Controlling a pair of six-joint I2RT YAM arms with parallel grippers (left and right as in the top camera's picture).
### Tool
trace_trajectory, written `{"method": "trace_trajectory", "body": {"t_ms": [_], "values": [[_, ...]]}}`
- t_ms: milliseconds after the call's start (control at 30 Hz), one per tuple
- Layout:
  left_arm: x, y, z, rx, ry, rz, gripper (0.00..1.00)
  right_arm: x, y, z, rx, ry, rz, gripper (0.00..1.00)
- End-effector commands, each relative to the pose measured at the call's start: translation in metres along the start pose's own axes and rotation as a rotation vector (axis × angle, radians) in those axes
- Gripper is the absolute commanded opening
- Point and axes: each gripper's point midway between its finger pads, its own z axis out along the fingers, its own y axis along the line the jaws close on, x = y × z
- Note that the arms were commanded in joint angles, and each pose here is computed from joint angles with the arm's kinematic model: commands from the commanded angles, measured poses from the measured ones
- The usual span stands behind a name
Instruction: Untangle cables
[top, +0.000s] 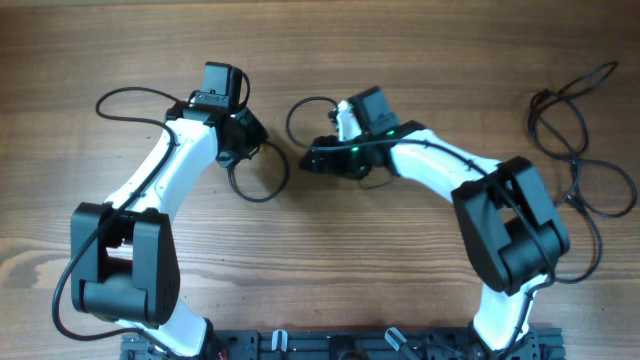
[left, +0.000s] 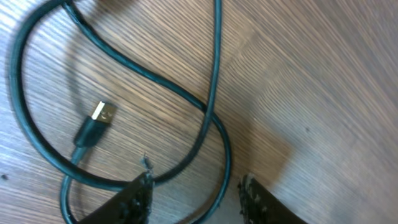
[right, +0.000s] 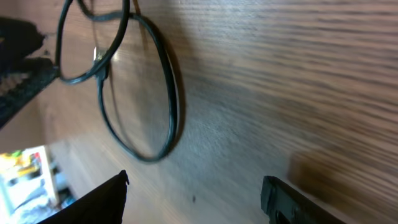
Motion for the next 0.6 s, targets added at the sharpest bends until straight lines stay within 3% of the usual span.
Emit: {"method": "trace_trajectory", "body": {"t_ms": [0, 133, 300, 567], "values": [[-0.011, 0.005, -0.001, -0.038, -0.046, -0.005, 0.33, -0.011, -0.012, 0.009, 0.117, -0.09, 0.025, 0.68], [-0.008, 0.013, 0.003, -0.063, -0.046, -0.038, 0.24, -0.012, -0.012, 0.009, 0.119, -0.095, 0.023, 0.67], [0.003, 0.026, 0.019, -0.109, -0.006, -0.108, 0.23, -0.013, -0.013, 0.009, 0.128, -0.1, 0.023, 0.68], [0.061, 0.033, 0.041, -0.083, 0.269, -0.137, 0.23, -0.013, -0.013, 0.009, 0.127, -0.098, 0.023, 0.72]]}}
